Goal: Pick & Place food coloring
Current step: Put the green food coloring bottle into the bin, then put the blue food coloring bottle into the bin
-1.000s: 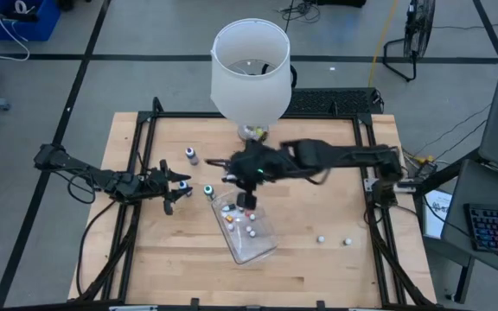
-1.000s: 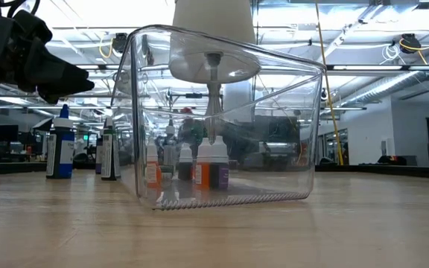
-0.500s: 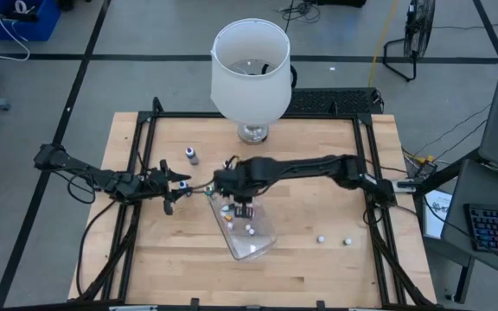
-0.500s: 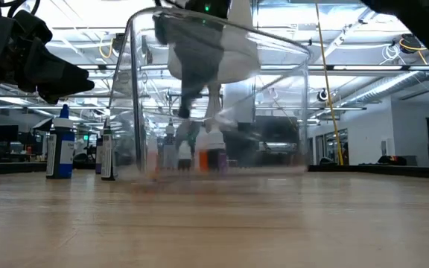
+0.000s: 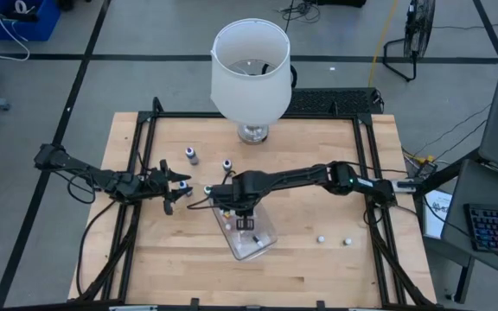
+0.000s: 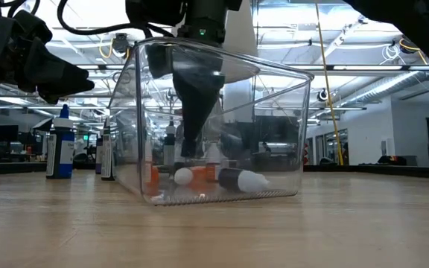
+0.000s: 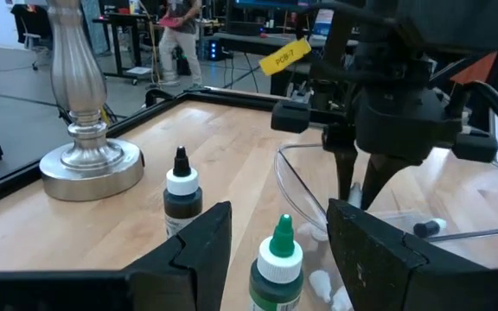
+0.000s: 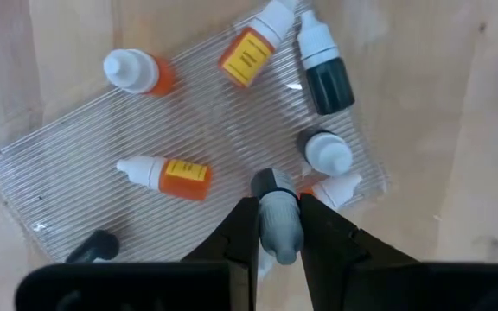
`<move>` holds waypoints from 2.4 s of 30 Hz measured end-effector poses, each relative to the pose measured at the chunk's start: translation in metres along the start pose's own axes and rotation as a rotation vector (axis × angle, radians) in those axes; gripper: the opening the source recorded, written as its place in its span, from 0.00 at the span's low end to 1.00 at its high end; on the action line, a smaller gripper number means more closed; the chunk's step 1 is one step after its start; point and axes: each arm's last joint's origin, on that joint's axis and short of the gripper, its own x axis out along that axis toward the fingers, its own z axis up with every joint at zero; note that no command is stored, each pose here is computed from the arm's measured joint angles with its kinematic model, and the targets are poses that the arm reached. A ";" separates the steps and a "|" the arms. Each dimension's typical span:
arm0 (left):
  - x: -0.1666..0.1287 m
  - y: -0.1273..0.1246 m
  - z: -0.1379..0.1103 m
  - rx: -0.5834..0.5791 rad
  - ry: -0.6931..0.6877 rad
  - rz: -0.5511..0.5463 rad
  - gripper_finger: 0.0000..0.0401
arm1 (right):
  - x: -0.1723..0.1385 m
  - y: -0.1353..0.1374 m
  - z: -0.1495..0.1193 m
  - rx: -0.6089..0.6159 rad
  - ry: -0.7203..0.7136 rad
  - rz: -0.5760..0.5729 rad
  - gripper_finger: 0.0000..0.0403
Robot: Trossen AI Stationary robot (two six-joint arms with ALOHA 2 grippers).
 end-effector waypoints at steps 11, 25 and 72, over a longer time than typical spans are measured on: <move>0.000 0.000 0.000 0.000 0.000 0.000 0.48 | 0.000 -0.001 0.002 0.032 -0.020 0.001 0.34; 0.000 0.000 0.000 0.000 0.000 0.000 0.48 | -0.062 0.005 -0.015 0.194 -0.061 0.014 0.34; 0.000 0.000 0.000 0.000 0.000 0.000 0.48 | -0.005 0.096 -0.278 0.863 0.053 0.059 0.46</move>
